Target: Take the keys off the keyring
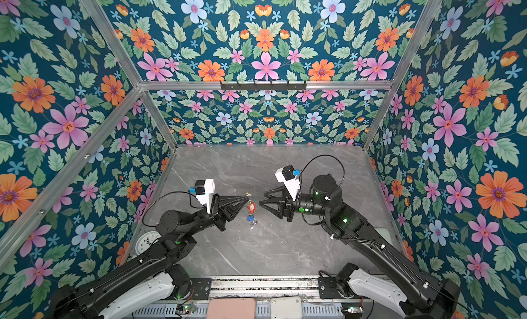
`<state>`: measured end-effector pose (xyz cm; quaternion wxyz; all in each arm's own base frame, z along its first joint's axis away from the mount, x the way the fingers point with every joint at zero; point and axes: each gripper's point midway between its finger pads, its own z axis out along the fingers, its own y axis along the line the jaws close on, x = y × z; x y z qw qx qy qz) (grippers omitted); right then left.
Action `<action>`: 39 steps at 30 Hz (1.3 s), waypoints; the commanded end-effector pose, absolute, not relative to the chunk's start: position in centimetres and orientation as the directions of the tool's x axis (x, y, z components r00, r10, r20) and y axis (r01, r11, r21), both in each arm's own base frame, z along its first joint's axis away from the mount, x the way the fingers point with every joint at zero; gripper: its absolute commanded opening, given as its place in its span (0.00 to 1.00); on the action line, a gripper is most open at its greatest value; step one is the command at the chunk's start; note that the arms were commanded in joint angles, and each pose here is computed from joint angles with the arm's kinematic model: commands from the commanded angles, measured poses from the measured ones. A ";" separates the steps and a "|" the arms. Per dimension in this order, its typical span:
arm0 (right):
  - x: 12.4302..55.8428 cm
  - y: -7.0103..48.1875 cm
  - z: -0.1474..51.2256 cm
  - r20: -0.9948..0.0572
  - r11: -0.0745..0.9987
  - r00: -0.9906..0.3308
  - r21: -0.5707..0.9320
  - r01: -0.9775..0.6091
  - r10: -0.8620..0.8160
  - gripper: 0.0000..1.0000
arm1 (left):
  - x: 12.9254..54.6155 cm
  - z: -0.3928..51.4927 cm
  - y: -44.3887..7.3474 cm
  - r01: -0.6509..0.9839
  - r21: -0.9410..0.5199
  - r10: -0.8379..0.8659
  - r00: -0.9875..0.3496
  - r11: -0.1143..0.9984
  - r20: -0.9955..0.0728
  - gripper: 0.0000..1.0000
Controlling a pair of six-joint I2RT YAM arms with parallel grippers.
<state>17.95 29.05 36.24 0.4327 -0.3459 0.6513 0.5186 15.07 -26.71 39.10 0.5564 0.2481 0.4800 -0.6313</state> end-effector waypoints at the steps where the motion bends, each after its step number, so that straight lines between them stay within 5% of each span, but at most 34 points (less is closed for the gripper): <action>1: 17.4 29.4 38.0 -0.936 0.160 -0.347 0.352 -0.922 0.056 0.48 | 14.4 41.2 -25.6 0.957 -0.286 -0.553 -0.217 0.040 -0.804 0.00; 39: 16.0 32.3 36.7 -0.938 0.055 -0.347 0.347 -0.936 0.011 0.27 | 14.2 40.0 -26.5 0.950 -0.311 -0.541 -0.281 -0.037 -0.793 0.00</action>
